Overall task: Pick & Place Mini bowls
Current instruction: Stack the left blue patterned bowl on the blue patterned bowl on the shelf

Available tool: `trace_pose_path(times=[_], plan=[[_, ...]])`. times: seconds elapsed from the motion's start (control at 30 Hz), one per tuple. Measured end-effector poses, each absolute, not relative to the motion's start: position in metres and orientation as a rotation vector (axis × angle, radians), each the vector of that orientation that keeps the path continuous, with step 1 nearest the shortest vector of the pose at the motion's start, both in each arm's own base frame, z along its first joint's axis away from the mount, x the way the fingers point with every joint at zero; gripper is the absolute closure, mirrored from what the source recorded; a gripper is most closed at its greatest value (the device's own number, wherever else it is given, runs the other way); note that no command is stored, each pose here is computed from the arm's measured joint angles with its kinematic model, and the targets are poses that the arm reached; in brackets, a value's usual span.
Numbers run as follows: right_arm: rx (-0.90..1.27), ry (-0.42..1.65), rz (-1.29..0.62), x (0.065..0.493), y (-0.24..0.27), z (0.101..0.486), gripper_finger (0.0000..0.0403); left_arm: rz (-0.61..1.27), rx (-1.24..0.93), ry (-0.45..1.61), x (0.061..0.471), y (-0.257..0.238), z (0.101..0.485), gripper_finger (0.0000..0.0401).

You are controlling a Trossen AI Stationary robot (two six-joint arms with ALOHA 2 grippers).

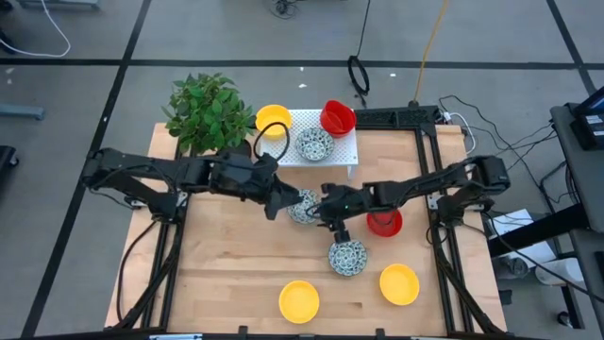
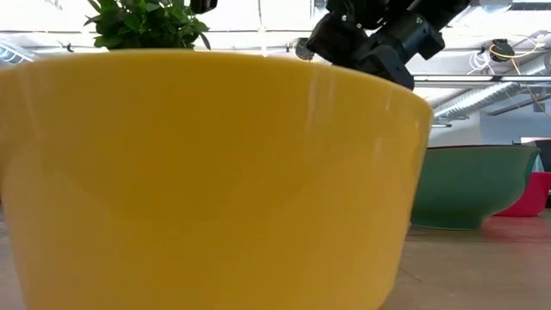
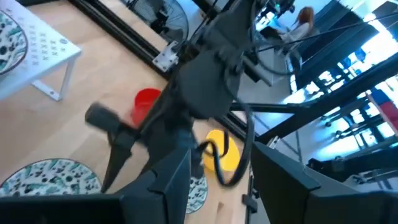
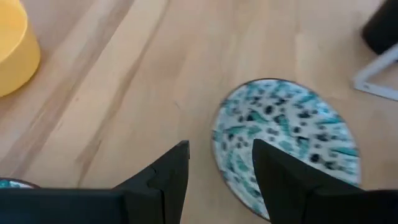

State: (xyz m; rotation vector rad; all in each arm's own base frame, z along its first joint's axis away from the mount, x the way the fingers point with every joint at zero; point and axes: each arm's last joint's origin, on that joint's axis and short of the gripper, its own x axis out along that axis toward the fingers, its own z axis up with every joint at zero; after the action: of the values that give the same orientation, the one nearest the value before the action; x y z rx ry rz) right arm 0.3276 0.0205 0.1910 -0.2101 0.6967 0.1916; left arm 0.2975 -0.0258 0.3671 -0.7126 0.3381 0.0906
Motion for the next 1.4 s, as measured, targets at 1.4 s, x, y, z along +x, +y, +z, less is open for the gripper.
trace_pose_path(times=[1.4], plan=[[-0.329, 0.677, 0.120, 0.355, 0.023, 0.141, 0.0392, -0.036, -0.666, -0.158, 0.303, -0.017, 0.414, 0.0231]])
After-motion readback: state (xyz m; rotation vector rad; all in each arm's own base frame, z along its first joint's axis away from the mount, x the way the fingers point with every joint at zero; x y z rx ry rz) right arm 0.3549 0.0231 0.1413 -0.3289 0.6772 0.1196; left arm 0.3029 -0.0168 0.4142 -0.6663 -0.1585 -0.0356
